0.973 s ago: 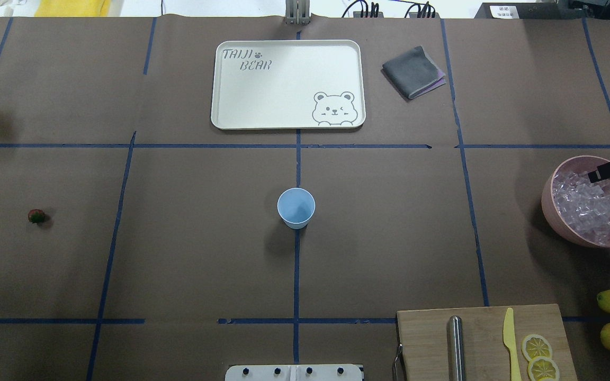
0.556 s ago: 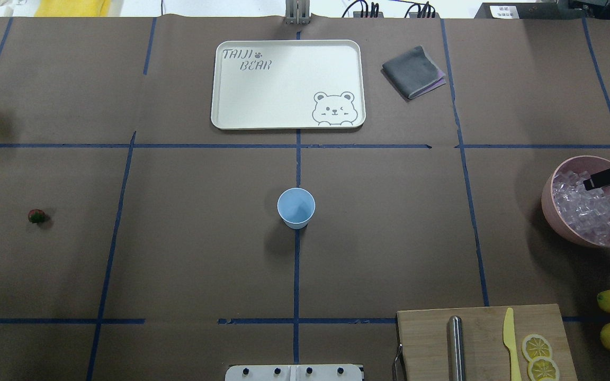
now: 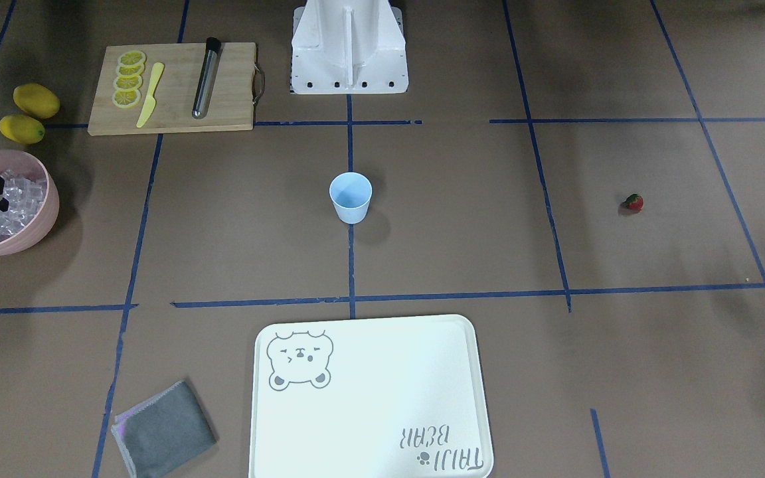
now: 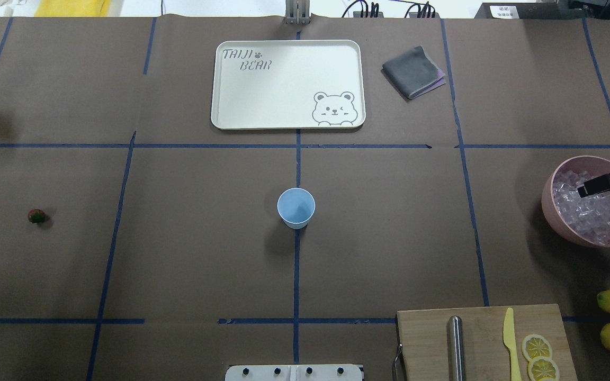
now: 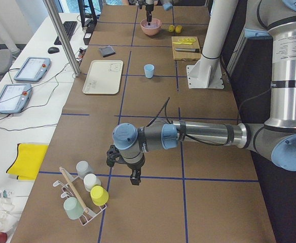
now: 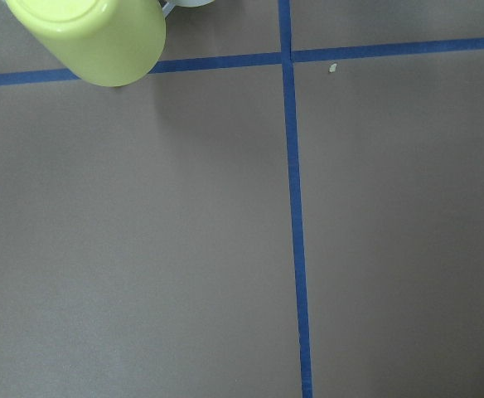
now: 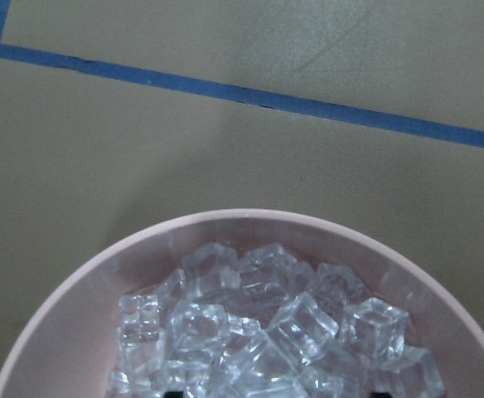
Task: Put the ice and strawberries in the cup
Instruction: 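Lower the right gripper into the pink bowl and grasp ice cubes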
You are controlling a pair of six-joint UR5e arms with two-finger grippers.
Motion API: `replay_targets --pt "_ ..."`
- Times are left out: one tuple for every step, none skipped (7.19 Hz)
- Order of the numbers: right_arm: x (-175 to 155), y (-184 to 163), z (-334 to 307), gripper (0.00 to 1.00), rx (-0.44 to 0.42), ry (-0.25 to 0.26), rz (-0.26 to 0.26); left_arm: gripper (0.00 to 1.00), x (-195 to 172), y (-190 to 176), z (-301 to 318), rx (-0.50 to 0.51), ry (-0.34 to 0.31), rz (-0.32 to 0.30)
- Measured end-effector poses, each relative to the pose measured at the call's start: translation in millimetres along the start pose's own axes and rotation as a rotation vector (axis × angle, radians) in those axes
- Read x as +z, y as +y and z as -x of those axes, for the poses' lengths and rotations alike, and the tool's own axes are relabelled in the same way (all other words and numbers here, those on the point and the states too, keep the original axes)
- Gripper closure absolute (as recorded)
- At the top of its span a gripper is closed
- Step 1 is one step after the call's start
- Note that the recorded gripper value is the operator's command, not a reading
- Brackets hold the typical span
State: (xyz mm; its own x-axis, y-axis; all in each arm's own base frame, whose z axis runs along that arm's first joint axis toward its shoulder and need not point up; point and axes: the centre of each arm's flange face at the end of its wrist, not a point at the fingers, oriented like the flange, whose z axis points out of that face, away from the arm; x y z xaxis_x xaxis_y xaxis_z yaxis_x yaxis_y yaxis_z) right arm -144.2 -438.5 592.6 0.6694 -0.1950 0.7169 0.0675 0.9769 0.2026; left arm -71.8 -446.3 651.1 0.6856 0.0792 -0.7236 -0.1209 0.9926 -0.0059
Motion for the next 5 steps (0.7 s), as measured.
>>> replay_targets --pt "0.9 -0.7 0.6 0.66 0.0 -0.001 0.002 0.0 1.0 0.2 0.9 -0.002 0.0 0.002" --pt "0.8 -1.5 1.3 0.82 -0.001 -0.003 0.001 0.0 1.6 0.2 1.2 -0.003 0.0 0.003" --pt "0.7 -1.9 1.8 0.9 -0.003 -0.004 0.001 0.0 1.9 0.1 1.1 -0.002 0.001 0.004" --pt "-0.1 -1.6 2.0 0.93 -0.004 -0.005 0.0 0.0 2.0 0.1 1.2 -0.002 0.001 0.004" --pt "-0.9 -0.2 0.8 0.95 -0.005 -0.005 0.001 0.0 2.1 0.1 1.2 -0.002 0.001 0.004"
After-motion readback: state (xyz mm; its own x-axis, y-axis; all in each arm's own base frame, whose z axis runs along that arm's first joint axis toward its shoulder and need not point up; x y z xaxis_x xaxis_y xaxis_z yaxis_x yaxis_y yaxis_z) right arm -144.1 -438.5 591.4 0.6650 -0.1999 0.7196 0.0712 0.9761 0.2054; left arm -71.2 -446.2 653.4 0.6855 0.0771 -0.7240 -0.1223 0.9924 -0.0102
